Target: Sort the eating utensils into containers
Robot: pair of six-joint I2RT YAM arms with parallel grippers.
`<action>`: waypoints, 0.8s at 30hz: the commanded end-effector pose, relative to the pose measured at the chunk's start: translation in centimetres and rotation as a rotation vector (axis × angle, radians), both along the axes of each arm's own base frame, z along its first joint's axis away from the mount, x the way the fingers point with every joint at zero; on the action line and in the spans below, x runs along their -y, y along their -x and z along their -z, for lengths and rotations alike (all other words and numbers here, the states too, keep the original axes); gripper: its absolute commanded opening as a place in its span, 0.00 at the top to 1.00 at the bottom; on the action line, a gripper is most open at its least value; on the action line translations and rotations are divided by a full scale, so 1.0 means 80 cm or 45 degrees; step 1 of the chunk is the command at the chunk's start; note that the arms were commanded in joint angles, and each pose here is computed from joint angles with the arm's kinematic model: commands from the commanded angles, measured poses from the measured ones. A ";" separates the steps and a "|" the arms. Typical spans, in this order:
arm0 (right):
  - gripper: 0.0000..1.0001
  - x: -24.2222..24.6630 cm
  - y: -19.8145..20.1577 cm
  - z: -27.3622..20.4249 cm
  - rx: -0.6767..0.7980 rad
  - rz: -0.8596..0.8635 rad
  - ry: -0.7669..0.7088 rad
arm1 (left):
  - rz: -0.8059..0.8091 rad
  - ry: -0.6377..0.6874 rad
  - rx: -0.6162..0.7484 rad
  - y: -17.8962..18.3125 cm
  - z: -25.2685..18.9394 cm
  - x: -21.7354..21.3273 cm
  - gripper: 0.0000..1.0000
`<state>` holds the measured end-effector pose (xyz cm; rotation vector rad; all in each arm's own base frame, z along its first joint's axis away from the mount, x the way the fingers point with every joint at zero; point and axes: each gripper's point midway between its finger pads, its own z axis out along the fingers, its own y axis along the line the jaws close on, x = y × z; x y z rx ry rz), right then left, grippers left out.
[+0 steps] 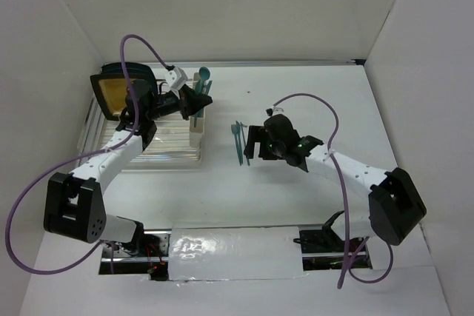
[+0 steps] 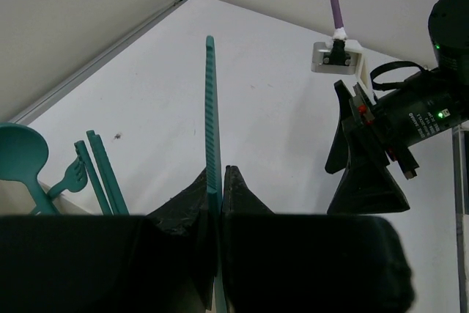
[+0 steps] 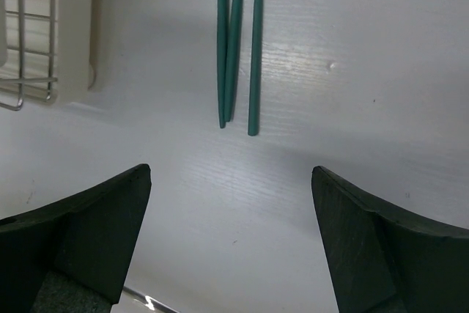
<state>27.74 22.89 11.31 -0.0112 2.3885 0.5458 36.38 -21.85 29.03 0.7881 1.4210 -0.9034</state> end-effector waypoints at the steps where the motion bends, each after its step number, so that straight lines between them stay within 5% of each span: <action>1: 0.03 -0.011 -0.019 -0.011 0.064 -0.004 -0.011 | 0.048 -0.011 0.161 -0.001 -0.017 0.006 0.91; 5: 0.02 -0.011 -0.027 -0.012 0.074 0.012 0.007 | 0.070 -0.022 0.136 0.001 -0.006 0.008 0.85; 13: 0.00 -0.010 -0.041 -0.038 0.145 0.027 0.008 | 0.005 -0.045 0.084 0.010 -0.013 -0.003 0.32; 16: 0.00 -0.011 -0.042 -0.050 0.191 0.007 0.003 | -0.061 -0.040 0.089 0.012 -0.025 -0.012 0.22; 19: 0.01 -0.012 -0.048 -0.047 0.218 -0.023 0.031 | -0.223 0.006 0.023 0.007 -0.051 -0.032 0.18; 24: 0.23 -0.022 -0.059 -0.022 0.177 -0.061 0.102 | -0.370 0.052 -0.026 0.034 -0.088 -0.058 0.17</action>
